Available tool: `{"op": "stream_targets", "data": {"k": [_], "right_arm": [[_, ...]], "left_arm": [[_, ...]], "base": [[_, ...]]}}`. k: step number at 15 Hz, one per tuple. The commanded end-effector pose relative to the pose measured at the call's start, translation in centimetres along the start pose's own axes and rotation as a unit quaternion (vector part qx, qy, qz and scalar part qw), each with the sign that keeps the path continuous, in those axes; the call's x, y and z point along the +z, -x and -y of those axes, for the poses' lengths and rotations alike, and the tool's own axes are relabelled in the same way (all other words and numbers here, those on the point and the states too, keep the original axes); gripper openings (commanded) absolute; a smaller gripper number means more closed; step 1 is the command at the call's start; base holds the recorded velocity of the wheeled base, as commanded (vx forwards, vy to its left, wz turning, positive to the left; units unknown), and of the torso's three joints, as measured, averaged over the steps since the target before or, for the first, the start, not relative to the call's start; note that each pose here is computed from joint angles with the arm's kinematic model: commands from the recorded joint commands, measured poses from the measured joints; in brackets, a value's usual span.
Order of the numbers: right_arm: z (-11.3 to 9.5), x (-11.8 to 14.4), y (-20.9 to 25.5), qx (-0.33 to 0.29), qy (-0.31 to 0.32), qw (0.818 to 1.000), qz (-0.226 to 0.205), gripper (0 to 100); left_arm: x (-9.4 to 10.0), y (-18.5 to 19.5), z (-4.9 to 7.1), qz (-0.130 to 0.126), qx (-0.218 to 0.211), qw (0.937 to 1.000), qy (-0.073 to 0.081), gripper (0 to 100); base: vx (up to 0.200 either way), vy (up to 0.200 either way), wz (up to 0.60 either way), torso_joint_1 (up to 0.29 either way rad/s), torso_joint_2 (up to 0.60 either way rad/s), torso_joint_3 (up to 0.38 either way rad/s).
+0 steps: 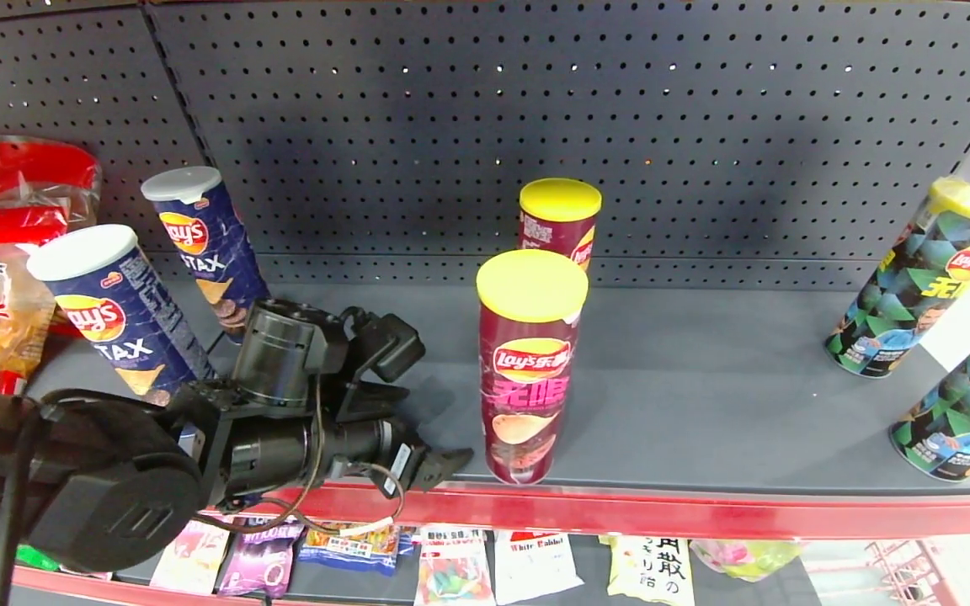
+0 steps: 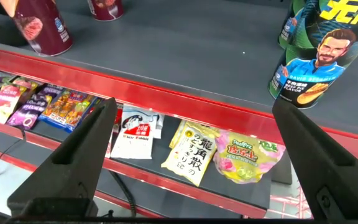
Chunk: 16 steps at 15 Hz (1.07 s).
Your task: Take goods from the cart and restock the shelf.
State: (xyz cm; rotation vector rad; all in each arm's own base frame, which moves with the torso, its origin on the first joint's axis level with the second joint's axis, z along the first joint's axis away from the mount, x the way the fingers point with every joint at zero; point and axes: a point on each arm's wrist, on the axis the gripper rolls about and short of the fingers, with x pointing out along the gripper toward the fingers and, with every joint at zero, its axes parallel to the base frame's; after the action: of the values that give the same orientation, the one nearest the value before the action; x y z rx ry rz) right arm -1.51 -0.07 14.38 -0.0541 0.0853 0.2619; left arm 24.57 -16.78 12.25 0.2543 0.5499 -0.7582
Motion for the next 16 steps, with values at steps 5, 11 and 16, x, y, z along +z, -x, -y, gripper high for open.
{"op": "stream_targets", "data": {"k": [5,11,16], "right_arm": [[0.0,0.1,-0.1,0.001,0.000,1.000,-0.002,100],[0.0,0.1,-0.1,0.001,0.001,1.000,-0.002,100],[0.0,0.1,-0.1,0.001,0.001,1.000,-0.002,100]], "left_arm": [[0.3,0.4,0.3,0.013,-0.016,0.9998,-0.005,100],[0.3,-0.1,0.5,0.008,-0.020,0.9997,-0.007,100],[1.0,-0.8,0.8,0.016,-0.025,0.9995,-0.011,100]], "base": [[0.000,0.000,0.00,0.000,0.00,0.000],[0.000,0.000,0.00,0.000,0.00,0.000],[0.000,0.000,0.00,0.000,0.00,0.000]]}}
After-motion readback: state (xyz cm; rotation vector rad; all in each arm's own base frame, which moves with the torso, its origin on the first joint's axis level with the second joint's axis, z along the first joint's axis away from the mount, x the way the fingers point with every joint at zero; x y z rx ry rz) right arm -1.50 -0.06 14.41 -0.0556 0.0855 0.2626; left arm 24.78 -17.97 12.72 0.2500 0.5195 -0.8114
